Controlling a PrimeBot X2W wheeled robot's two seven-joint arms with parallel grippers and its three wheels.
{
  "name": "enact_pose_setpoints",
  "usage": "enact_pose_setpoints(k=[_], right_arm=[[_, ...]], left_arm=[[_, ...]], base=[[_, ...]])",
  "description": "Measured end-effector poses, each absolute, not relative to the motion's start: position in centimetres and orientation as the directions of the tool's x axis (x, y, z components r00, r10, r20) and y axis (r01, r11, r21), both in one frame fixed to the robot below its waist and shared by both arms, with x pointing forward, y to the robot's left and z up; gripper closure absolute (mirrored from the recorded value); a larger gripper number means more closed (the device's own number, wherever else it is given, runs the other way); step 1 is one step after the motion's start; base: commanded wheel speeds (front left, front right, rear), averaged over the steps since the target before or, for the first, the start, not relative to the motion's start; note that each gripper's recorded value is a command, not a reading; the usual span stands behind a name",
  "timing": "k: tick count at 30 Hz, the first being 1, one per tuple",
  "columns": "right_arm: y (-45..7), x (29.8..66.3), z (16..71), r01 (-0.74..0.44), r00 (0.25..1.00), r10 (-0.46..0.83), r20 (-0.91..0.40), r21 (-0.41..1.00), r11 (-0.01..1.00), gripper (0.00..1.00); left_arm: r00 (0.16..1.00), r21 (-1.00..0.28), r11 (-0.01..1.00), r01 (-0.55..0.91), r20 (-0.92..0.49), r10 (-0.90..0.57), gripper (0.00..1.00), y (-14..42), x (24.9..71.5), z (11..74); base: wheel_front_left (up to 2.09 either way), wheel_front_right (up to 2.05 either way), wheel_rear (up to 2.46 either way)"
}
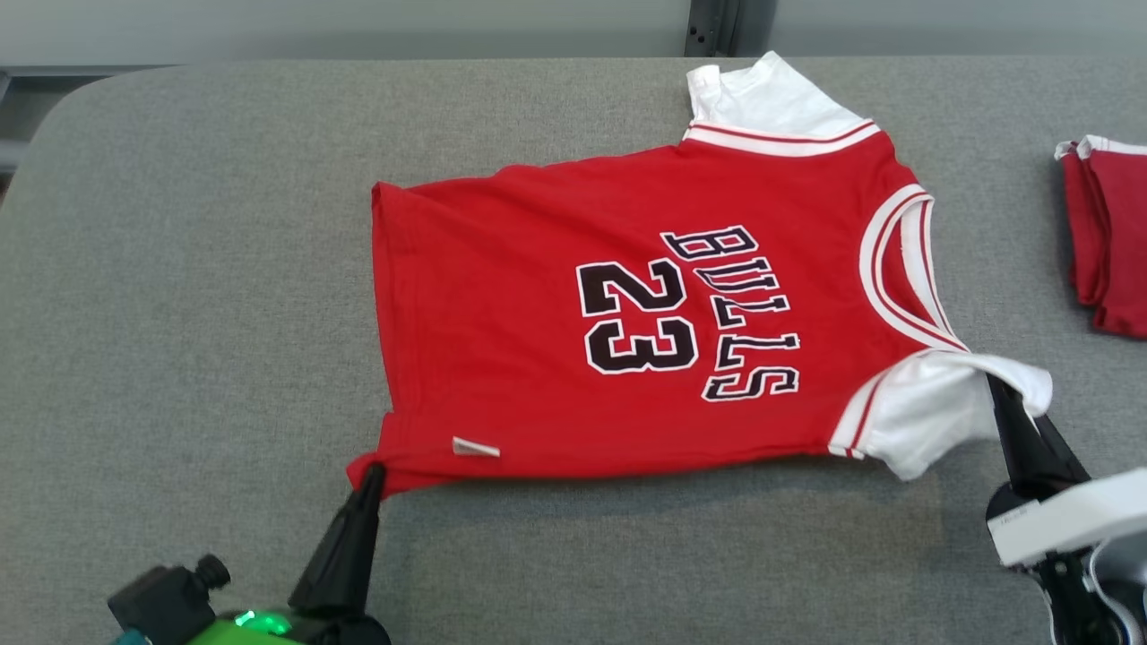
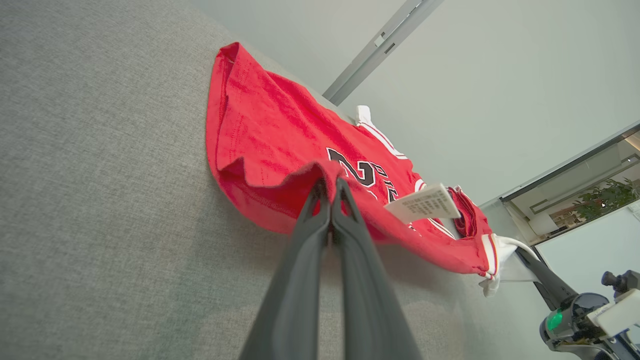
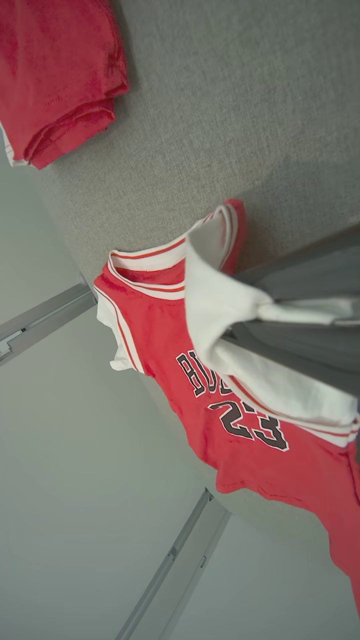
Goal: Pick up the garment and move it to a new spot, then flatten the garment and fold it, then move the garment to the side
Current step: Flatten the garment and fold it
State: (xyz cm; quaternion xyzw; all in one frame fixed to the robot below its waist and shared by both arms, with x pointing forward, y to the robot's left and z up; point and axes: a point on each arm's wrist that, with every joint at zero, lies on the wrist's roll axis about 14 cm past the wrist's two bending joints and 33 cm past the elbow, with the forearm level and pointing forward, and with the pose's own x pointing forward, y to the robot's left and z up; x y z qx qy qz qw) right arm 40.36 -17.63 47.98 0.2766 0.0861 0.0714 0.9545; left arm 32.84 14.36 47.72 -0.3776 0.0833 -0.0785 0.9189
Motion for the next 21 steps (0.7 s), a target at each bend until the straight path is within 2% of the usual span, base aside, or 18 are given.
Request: enact_pose_setpoints(k=[7, 16, 17, 18, 19, 20, 21], right_arm=[[-16.0, 45.5, 46.2, -0.141, 0.928, 0.277, -0.248, 0.454, 0.880, 1.00], [-14.2, 50.5, 44.1, -0.153, 0.897, 0.299, -0.326, 0.407, 0.901, 1.00], [-14.2, 50.9, 43.9, -0.151, 0.895, 0.296, -0.333, 0.397, 0.905, 0.82], [-14.2, 51.2, 43.7, -0.151, 0.892, 0.293, -0.343, 0.385, 0.910, 0.51], [-14.1, 51.4, 43.4, -0.154, 0.889, 0.292, -0.353, 0.371, 0.916, 0.00], [-14.1, 51.5, 43.1, -0.155, 0.883, 0.289, -0.369, 0.352, 0.923, 0.00], [-14.0, 51.5, 42.8, -0.161, 0.876, 0.291, -0.384, 0.336, 0.928, 0.00]], left_arm=[[0.964, -0.693, 0.720, 0.049, -0.155, -0.214, 1.00, 15.5, 37.3, 47.2], [0.944, -0.634, 0.773, 0.023, -0.240, -0.226, 1.00, 15.5, 40.9, 44.7], [0.944, -0.632, 0.775, 0.025, -0.241, -0.227, 1.00, 15.5, 41.2, 44.6], [0.942, -0.627, 0.779, 0.036, -0.240, -0.236, 1.00, 15.3, 41.5, 44.5], [0.941, -0.624, 0.780, 0.038, -0.241, -0.239, 1.00, 15.3, 41.7, 44.4], [0.940, -0.620, 0.784, 0.041, -0.242, -0.240, 1.00, 15.2, 42.0, 44.3], [0.937, -0.614, 0.788, 0.046, -0.247, -0.247, 0.91, 15.1, 42.2, 44.2]], base=[[0.00, 0.00, 0.00], [0.00, 0.00, 0.00], [0.00, 0.00, 0.00], [0.00, 0.00, 0.00], [0.00, 0.00, 0.00], [0.00, 0.00, 0.00], [0.00, 0.00, 0.00]])
